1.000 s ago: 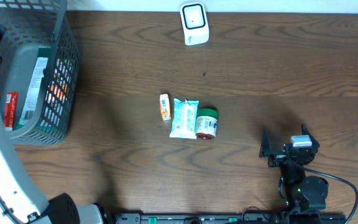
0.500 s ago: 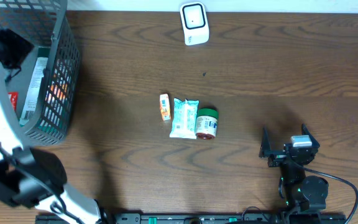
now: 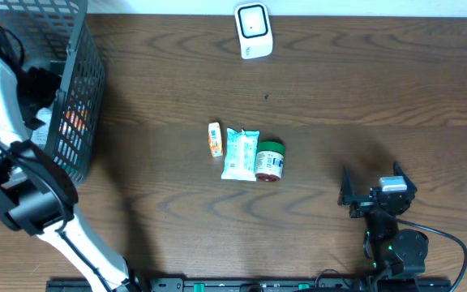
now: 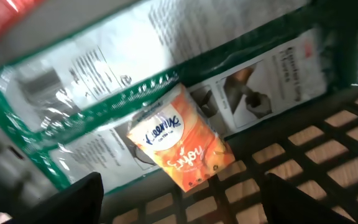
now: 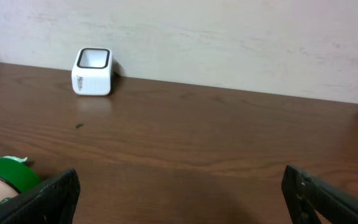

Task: Scan the item barcode
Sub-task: 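Lower the left gripper and grasp the second orange Kleenex pack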

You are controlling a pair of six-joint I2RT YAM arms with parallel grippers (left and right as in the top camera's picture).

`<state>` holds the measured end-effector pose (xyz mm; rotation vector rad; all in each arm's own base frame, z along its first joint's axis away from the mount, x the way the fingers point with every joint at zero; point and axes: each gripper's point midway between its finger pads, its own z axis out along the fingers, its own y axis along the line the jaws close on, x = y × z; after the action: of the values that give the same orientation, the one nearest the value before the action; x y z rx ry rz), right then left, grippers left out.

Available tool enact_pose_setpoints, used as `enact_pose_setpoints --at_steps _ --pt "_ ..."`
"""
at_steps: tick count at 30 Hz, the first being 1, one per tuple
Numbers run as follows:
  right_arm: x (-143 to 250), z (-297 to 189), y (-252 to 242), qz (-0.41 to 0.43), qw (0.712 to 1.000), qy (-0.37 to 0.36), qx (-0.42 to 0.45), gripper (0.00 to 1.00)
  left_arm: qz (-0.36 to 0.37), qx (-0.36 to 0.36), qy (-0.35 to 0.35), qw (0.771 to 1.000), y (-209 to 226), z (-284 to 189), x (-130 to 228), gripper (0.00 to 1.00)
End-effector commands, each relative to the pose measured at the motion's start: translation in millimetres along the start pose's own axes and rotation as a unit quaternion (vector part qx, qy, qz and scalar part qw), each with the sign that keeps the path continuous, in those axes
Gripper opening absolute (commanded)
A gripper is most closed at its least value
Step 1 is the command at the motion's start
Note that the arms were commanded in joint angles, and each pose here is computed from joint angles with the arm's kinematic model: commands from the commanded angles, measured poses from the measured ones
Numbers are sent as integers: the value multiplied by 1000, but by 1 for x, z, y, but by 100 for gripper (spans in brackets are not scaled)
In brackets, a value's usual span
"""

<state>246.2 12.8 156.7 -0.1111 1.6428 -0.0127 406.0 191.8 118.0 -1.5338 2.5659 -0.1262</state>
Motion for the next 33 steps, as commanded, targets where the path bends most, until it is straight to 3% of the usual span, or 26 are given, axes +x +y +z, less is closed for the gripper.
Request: enact_pose_setpoints --at_steps 1,7,20,22,26,27,33 --pt "1 0 -2 -2 1000 1 3 99 -73 -9 33 997 2 18 8 81" --pt "1 0 -2 -2 1000 1 3 99 -114 -25 49 992 7 37 12 82" --pt "1 0 -2 -2 1000 1 3 99 -121 -32 27 992 15 74 9 81" --pt "1 0 -2 -2 1000 1 3 99 -120 -27 21 992 14 77 6 73" --pt "1 0 -2 -2 1000 1 3 99 -126 -16 7 992 13 71 -5 44" --pt "1 0 -2 -2 1000 1 3 99 -129 -12 2 992 13 68 -10 40" --pt "1 0 -2 -2 1000 1 3 99 -158 16 -39 987 28 31 -39 39"
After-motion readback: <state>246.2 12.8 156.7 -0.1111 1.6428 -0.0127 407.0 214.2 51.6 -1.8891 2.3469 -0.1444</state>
